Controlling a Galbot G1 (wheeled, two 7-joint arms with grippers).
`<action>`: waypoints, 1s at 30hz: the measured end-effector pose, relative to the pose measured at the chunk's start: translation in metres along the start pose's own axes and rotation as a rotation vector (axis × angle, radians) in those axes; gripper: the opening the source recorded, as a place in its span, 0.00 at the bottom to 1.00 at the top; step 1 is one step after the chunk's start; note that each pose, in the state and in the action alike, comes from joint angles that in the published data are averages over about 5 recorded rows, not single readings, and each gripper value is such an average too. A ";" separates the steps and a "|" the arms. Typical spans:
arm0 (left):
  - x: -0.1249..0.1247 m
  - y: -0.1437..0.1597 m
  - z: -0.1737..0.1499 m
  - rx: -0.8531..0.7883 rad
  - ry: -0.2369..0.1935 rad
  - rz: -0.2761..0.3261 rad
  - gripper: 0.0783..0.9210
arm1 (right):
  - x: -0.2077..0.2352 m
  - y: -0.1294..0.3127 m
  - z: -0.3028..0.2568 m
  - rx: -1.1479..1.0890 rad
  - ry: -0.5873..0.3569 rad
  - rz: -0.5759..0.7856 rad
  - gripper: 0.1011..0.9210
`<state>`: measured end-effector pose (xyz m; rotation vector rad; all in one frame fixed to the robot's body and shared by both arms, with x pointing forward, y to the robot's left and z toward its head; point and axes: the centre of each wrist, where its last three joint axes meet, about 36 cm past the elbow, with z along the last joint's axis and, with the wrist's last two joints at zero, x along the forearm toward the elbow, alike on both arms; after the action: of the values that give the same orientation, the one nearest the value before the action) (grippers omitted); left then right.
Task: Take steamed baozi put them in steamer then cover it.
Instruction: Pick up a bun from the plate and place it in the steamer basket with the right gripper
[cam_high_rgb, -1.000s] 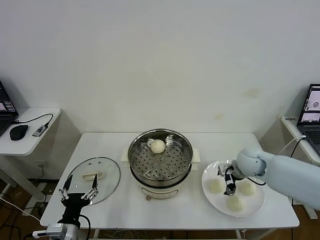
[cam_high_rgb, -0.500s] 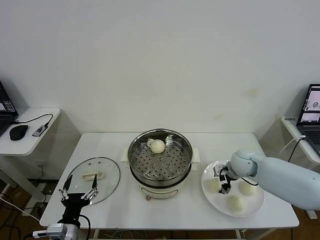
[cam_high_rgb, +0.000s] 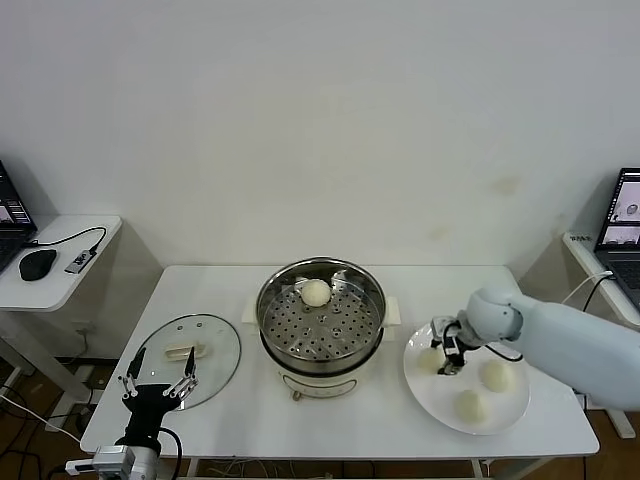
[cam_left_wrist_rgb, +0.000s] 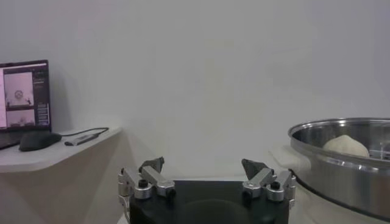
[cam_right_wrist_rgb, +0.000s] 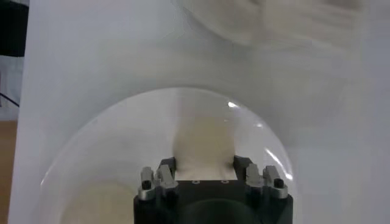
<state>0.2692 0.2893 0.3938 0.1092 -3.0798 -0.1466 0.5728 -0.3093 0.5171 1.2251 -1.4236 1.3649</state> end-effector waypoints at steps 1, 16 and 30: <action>0.000 0.000 0.000 0.000 -0.001 0.001 0.88 | 0.008 -0.003 0.000 -0.005 -0.002 0.006 0.59; -0.005 -0.002 -0.002 0.002 -0.011 0.019 0.88 | 0.128 -0.058 -0.076 -0.006 -0.126 0.138 0.61; -0.007 -0.003 -0.001 0.011 -0.014 0.007 0.88 | 0.094 -0.078 -0.210 0.022 -0.208 0.091 0.61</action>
<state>0.2766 0.2868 0.3939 0.0988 -3.0944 -0.1314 0.6135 -0.1076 0.6463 1.3638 -1.6291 1.3479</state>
